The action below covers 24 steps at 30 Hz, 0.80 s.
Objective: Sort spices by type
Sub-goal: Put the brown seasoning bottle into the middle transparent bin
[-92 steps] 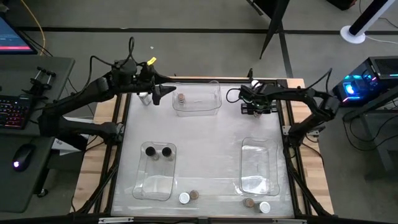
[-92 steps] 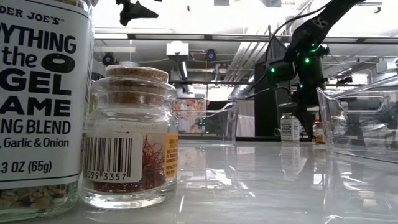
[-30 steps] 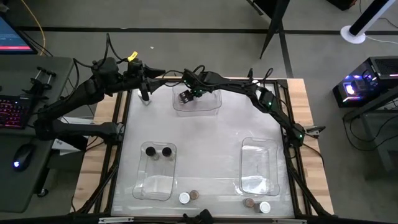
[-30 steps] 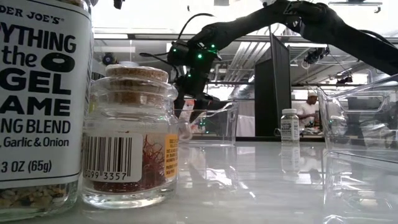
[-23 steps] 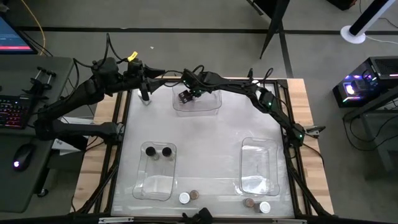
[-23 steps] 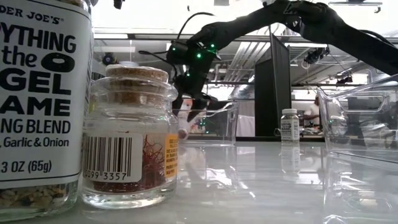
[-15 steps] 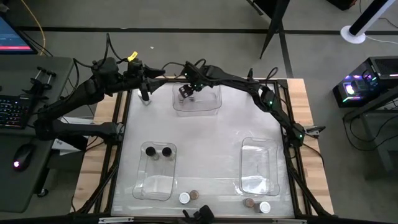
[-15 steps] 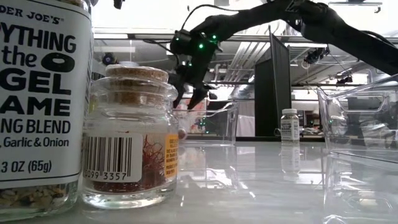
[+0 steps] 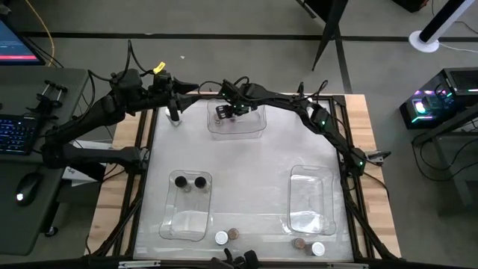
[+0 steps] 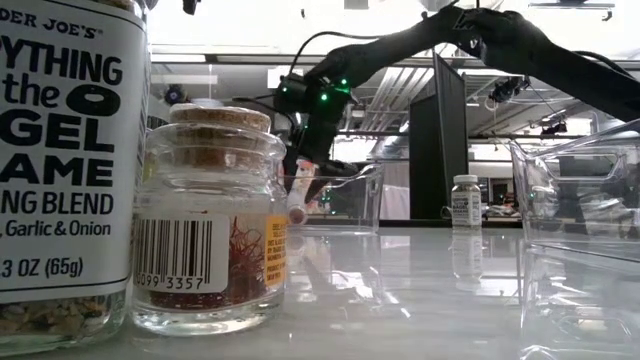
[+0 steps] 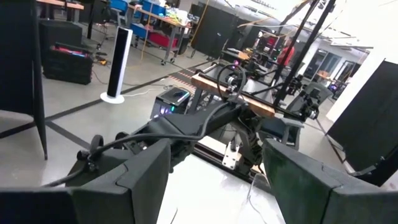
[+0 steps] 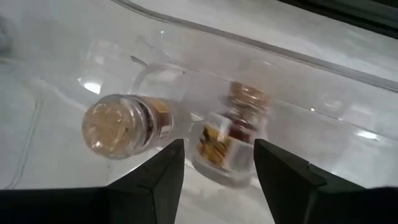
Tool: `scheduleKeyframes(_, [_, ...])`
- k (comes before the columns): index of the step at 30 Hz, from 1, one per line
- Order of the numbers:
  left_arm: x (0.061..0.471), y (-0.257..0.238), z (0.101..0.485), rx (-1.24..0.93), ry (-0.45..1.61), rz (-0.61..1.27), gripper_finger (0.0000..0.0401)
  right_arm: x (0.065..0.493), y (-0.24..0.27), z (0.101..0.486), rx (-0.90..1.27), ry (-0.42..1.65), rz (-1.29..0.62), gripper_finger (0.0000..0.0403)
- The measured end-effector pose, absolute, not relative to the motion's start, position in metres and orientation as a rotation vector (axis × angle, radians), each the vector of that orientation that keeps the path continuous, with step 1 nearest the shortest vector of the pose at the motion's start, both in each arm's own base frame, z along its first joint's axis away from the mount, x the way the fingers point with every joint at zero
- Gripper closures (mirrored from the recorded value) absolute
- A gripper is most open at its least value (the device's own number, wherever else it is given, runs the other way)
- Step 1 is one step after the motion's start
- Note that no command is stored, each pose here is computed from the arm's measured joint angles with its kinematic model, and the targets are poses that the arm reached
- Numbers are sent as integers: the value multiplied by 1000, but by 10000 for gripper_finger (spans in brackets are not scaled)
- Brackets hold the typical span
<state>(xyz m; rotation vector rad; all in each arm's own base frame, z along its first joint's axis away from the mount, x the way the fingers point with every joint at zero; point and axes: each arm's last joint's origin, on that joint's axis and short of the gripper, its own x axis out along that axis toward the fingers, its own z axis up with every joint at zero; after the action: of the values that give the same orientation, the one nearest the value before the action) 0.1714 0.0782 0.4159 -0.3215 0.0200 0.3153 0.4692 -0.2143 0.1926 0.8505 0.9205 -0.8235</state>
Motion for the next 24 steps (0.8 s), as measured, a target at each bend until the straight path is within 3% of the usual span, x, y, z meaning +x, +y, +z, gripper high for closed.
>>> scheduleKeyframes(24, [171,78,416,-322,23,314,158,460,-220,171,810,1035,-939,215])
